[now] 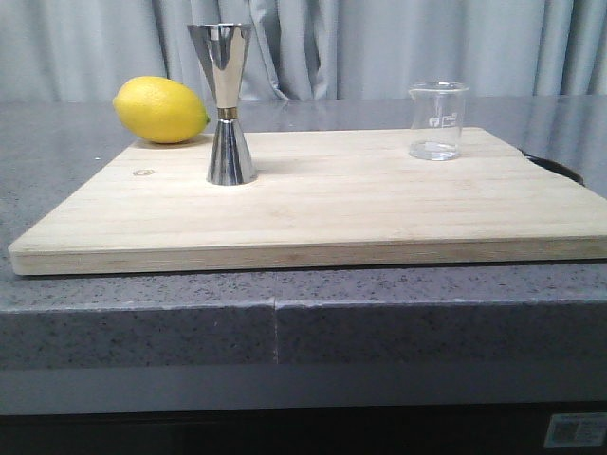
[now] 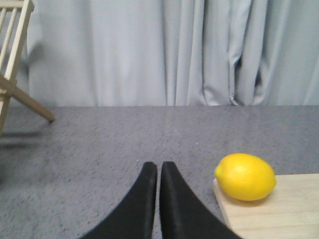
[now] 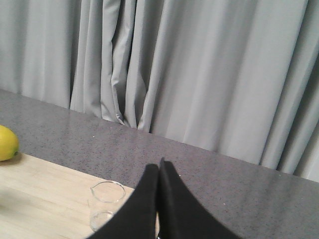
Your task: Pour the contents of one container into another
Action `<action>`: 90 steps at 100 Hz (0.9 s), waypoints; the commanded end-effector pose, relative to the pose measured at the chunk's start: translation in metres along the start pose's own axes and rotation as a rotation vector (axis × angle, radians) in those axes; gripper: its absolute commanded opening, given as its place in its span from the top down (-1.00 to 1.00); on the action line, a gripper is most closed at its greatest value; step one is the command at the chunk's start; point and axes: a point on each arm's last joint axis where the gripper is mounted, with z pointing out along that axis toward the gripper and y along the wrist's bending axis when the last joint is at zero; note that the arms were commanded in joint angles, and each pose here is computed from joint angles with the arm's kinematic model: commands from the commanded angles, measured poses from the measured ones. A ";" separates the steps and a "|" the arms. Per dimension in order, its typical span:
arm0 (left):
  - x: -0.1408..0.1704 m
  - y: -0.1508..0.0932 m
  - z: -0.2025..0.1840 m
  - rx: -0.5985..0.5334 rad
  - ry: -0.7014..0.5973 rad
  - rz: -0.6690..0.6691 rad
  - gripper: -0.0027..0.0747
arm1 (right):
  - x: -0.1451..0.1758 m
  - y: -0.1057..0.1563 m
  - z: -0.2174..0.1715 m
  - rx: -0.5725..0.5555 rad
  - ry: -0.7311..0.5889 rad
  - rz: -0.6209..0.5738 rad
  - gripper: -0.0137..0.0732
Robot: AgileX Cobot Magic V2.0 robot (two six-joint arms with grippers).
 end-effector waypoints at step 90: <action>0.053 0.001 -0.035 0.112 -0.221 0.007 0.98 | -0.009 -0.003 0.000 0.019 -0.023 -0.011 0.84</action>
